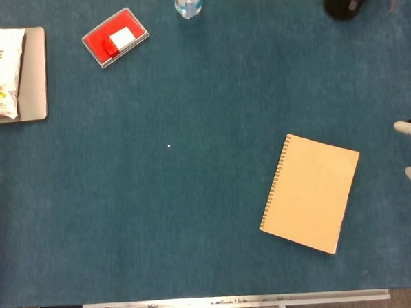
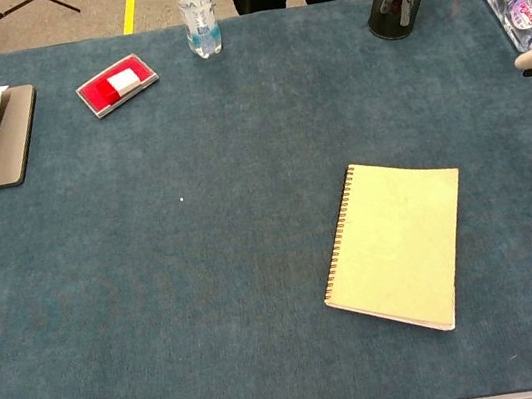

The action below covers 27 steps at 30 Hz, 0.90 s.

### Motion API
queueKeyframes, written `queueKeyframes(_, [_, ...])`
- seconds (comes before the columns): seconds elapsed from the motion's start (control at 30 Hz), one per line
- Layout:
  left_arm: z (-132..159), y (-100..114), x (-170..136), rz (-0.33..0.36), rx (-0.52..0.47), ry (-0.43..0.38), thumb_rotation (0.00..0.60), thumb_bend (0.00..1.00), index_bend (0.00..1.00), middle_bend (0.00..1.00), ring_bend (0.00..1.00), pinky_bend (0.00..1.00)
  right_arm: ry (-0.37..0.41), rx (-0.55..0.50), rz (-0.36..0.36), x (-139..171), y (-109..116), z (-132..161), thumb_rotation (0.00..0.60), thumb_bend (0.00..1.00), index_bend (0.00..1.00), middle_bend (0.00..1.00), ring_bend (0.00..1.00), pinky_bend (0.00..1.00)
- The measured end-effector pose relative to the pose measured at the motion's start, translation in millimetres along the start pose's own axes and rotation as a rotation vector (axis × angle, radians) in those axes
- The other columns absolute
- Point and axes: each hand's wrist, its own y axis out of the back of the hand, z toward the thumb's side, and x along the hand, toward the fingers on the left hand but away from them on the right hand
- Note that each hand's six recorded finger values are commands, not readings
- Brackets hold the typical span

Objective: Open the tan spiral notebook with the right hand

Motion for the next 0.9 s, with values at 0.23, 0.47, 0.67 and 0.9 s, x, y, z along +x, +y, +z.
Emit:
queueKeyframes(0.23, [-2.3,2.8,-0.6,0.006,-0.009,0.006,0.6,0.19,0.44,0.37,0.21,0.42,0.143,0.04,-0.044,-2.1,-2.8,12.6,0.6,0.12,0.21,0.28,0.13,0.26])
queueKeyframes(0.47, [-3.1,2.4,-0.9,0.006,0.0,0.012,0.6,0.19,0.44,0.37,0.21,0.42,0.315,0.146,-0.03,-12.2,-7.5,22.3,0.6,0.04,0.21,0.27,0.13,0.26])
queueKeyframes(0.67, [-3.0,2.4,-2.3,0.007,0.004,0.015,0.6,0.19,0.44,0.37,0.21,0.42,0.36,0.226,0.025,-13.0,-14.4,20.3,0.6,0.0,0.21,0.25,0.13,0.26])
queueKeyframes(0.9, [-3.7,3.2,-3.6,0.01,0.002,0.018,0.6,0.19,0.44,0.37,0.21,0.42,0.376,0.289,0.108,-10.6,-28.0,13.8,0.6,0.0,0.21,0.23,0.13,0.26])
